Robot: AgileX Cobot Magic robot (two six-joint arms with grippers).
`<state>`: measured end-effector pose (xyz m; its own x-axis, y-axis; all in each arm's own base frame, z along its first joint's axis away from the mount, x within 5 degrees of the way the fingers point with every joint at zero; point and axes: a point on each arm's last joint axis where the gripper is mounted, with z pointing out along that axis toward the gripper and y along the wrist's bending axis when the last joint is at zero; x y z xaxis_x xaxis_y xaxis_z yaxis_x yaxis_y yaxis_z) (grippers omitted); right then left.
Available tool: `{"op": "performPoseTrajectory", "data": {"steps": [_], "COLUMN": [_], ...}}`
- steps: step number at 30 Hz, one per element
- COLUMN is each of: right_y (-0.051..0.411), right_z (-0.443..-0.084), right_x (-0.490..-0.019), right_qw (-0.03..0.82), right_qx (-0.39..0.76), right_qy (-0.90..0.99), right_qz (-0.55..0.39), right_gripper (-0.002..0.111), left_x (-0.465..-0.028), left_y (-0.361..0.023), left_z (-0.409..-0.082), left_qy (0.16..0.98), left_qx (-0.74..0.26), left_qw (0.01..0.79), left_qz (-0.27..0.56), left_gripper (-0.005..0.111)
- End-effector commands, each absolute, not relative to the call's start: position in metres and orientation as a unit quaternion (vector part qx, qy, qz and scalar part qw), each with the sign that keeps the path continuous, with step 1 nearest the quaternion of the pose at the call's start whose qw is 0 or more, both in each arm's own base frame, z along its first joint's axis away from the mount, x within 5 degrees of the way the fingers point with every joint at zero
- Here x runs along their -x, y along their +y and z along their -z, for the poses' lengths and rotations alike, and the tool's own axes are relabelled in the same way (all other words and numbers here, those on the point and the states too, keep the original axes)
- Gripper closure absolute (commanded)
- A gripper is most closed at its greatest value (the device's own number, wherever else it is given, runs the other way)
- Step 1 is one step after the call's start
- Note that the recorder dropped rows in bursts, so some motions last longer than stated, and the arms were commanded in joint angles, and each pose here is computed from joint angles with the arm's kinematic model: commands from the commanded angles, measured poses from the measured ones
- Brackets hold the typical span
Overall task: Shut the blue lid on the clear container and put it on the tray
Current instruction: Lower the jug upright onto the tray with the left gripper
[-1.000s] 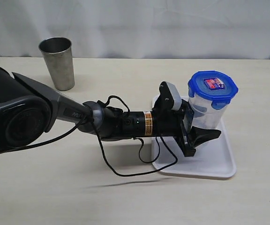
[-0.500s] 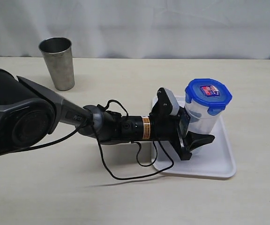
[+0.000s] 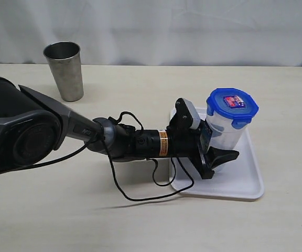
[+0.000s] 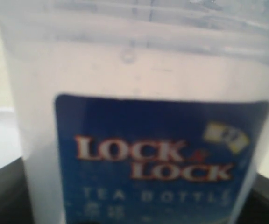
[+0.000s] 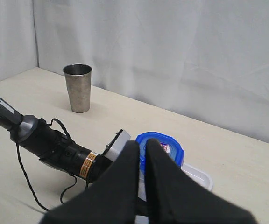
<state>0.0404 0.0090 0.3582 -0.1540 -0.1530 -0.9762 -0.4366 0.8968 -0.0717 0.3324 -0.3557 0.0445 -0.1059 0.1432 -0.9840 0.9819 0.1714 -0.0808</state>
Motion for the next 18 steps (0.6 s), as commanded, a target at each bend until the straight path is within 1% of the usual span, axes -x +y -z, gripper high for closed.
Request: {"op": "performPoseTrajectory", "data": {"steps": [1,4,16,17,18], "right_y": [0.0086,0.0084,0.0084,0.0084,0.0084], "right_z": [-0.3577,-0.3577,-0.3577,-0.3577,-0.3577], "right_x": [-0.0406,-0.0407,-0.0407,-0.0407,-0.0407], "right_qw": [0.624,0.624,0.624,0.624,0.624], "right_qx": [0.194,0.194,0.195,0.195,0.195], "right_qy": [0.749,0.749,0.749,0.749,0.749], "right_qz": [-0.112,-0.111,-0.110,-0.110,-0.110], "right_gripper": [0.104,0.104,0.104,0.104,0.104], "left_x": [-0.3354,-0.3392,-0.3396,-0.3391,-0.3385], "left_y": [-0.3552,-0.3544,-0.3516,-0.3516,-0.3517], "left_z": [-0.0481,-0.0470,-0.0457,-0.0455,-0.0452], "left_qy": [0.596,0.620,0.614,0.613,0.611], "left_qx": [-0.457,-0.432,-0.448,-0.451,-0.455], "left_qw": [0.485,0.481,0.476,0.475,0.473], "left_qz": [0.447,0.445,0.442,0.442,0.442], "left_gripper": [0.039,0.030,0.030,0.029,0.024]}}
